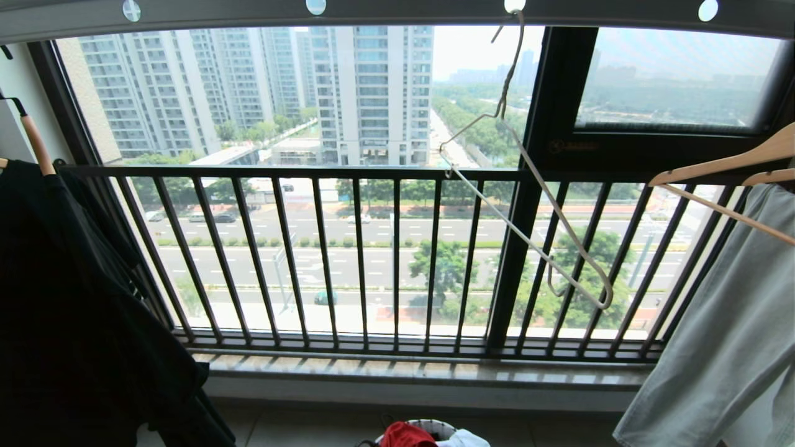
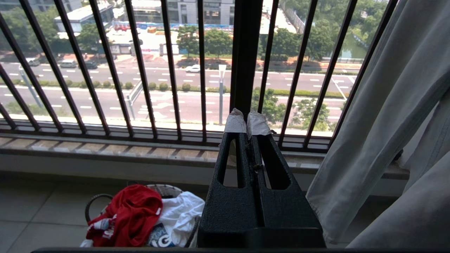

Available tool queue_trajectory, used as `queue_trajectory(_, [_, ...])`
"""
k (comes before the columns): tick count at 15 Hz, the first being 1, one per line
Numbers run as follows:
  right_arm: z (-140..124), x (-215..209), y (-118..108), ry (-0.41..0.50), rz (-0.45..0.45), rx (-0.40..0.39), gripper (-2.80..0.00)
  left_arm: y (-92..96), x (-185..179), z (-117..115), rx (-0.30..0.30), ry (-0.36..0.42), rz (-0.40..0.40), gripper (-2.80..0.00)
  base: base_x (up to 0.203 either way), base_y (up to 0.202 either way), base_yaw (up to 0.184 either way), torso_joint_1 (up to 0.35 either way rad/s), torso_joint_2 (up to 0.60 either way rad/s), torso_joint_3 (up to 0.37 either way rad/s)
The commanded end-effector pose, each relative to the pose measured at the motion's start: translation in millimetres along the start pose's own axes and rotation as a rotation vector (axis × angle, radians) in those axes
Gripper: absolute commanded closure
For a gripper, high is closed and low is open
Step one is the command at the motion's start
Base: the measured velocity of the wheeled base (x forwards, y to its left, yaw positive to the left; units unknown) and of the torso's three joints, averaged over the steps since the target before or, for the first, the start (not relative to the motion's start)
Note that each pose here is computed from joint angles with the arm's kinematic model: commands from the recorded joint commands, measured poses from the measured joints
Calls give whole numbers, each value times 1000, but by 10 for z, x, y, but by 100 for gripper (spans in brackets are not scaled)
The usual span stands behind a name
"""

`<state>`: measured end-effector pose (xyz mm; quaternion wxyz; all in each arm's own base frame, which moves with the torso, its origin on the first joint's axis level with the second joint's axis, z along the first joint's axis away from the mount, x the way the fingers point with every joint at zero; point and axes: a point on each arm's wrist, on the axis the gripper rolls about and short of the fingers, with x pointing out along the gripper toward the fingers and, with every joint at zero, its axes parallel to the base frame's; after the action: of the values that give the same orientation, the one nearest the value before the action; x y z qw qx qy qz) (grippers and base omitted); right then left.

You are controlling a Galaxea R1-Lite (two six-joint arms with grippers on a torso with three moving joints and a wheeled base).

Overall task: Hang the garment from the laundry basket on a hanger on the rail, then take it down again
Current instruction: Pick up the clothes rack on the clothesline

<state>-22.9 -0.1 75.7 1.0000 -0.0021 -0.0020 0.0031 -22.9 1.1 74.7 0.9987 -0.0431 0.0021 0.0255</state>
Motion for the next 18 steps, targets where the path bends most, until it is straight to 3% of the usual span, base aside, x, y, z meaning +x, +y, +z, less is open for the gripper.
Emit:
queue_trajectory(1, [-4, 2, 0, 3, 0, 0, 0, 0, 1, 0, -1, 1, 2, 0, 0, 0, 0, 0, 0, 0])
queue_trajectory(18, [-2, 2, 0, 1, 1, 10, 0, 0, 1, 0, -1, 1, 0, 0, 0, 0, 0, 0, 0, 0])
